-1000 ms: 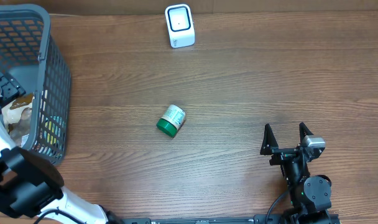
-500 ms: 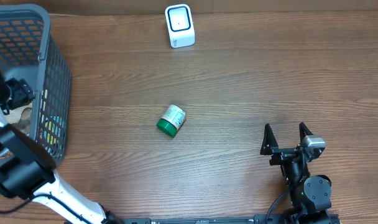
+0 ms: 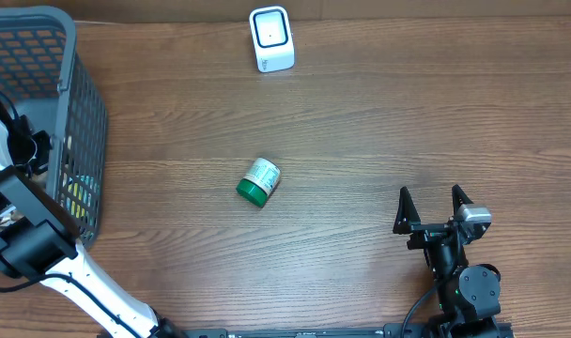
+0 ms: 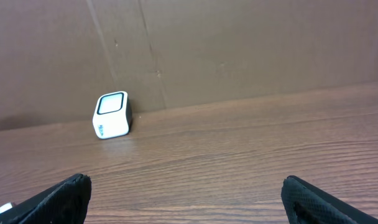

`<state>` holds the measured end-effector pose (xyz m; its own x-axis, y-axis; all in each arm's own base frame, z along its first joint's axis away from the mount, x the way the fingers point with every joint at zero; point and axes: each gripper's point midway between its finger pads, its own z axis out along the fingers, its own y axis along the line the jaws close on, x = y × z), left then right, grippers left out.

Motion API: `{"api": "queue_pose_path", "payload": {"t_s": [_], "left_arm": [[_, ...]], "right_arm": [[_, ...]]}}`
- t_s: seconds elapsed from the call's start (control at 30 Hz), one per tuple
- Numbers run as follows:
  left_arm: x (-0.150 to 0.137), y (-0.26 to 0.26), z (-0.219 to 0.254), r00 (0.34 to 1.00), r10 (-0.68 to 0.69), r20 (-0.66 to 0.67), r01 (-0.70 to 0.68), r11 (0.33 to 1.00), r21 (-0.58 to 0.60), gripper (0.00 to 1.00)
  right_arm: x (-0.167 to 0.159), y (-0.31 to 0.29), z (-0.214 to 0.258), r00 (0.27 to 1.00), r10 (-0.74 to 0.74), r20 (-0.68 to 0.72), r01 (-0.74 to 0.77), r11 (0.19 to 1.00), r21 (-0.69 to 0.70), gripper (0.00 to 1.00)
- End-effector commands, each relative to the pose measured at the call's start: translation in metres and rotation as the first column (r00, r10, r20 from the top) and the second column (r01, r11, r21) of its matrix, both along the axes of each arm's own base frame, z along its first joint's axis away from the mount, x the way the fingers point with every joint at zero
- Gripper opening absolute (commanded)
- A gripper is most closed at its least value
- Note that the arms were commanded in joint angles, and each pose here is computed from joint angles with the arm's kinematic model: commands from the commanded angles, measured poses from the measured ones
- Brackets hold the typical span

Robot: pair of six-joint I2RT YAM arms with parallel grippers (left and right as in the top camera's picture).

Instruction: Scan the item barcode

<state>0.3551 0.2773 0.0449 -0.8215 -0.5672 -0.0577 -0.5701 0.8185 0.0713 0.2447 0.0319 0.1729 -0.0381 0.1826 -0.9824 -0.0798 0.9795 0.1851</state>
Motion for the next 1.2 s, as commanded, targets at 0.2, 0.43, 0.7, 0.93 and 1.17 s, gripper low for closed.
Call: {"api": "queue_pose_path", "payload": {"t_s": [0.2,0.43,0.7,0.93,1.17], "left_arm": [[-0.003,0.001,-0.018,0.999,-0.01,-0.034,0.009,1.0,-0.015,0.28],[-0.005,-0.001,-0.018,0.999,-0.01,-0.043,0.009,1.0,-0.022,0.04],[0.002,0.005,0.002,1.0,-0.002,-0.021,0.002,1.0,-0.005,0.04],[0.023,0.021,0.069,0.996,0.043,0.08,-0.048,0.997,0.064,0.04],[0.024,0.019,0.096,0.992,0.06,0.112,-0.067,0.996,0.064,0.83]], "right_arm": [[0.001,-0.002,-0.004,1.0,-0.015,-0.004,0.015,1.0,0.003,1.0],[0.001,-0.002,-0.004,1.0,-0.015,-0.004,0.015,1.0,0.003,1.0],[0.001,-0.002,-0.004,1.0,-0.015,-0.004,0.015,1.0,0.003,1.0],[0.001,-0.002,-0.003,1.0,-0.015,-0.004,0.015,1.0,0.003,1.0],[0.001,-0.002,-0.003,1.0,-0.015,-0.004,0.015,1.0,0.003,1.0]]}}
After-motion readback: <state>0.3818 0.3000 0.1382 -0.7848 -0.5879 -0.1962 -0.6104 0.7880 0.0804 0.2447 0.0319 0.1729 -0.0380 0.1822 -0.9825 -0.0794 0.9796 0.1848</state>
